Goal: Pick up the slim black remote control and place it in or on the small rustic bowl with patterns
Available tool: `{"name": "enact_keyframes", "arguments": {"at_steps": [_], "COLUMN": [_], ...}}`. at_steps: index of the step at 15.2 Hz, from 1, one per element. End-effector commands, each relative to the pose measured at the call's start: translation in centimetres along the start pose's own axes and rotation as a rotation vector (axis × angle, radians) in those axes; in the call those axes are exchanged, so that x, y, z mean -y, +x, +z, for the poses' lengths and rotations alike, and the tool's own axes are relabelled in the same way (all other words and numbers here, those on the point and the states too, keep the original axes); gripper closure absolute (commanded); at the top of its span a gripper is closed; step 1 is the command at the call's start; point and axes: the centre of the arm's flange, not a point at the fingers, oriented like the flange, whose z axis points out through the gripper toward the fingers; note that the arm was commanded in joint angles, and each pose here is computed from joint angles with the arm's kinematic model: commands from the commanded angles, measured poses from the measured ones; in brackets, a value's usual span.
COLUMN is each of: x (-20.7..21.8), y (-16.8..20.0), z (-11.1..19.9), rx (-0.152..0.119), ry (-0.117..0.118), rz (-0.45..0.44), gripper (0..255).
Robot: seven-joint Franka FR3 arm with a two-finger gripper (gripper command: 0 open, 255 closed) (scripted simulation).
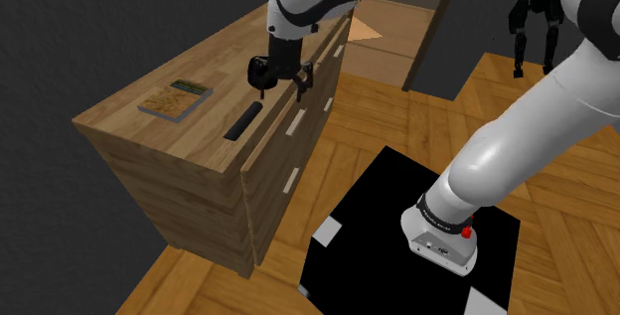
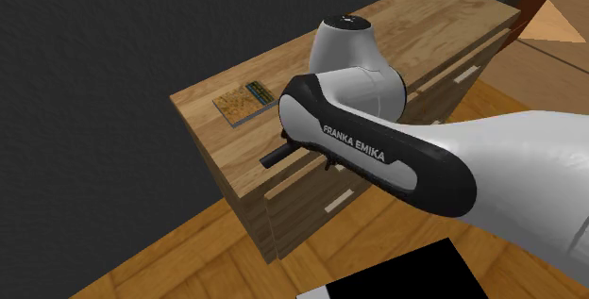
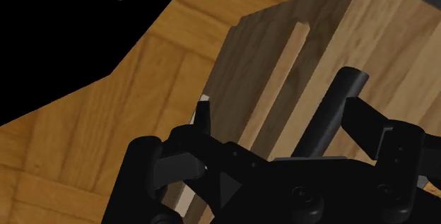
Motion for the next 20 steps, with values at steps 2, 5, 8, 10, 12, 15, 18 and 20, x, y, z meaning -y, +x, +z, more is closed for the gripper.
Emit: {"name": "enact_keyframes", "arguments": {"at_steps": [2, 5, 8, 10, 12, 15, 18, 20], "x": [2.5, 4.8, 6.8, 8.1, 9.2, 9.6, 9.7, 9.8], "y": [2.1, 4.4, 6.9, 8.6, 10.4, 10.9, 10.8, 10.7], "z": [2.3, 4.6, 7.0, 8.5, 10.1, 11.7, 13.3, 14.3], "rx": [0.016, 0.031, 0.047, 0.057, 0.067, 0.071, 0.071, 0.071], "ry": [0.011, 0.02, 0.03, 0.037, 0.043, 0.045, 0.045, 0.045], "rz": [0.101, 0.197, 0.294, 0.358, 0.422, 0.443, 0.443, 0.443], "gripper": [0, 0, 0, 0, 0, 0, 0, 0]}}
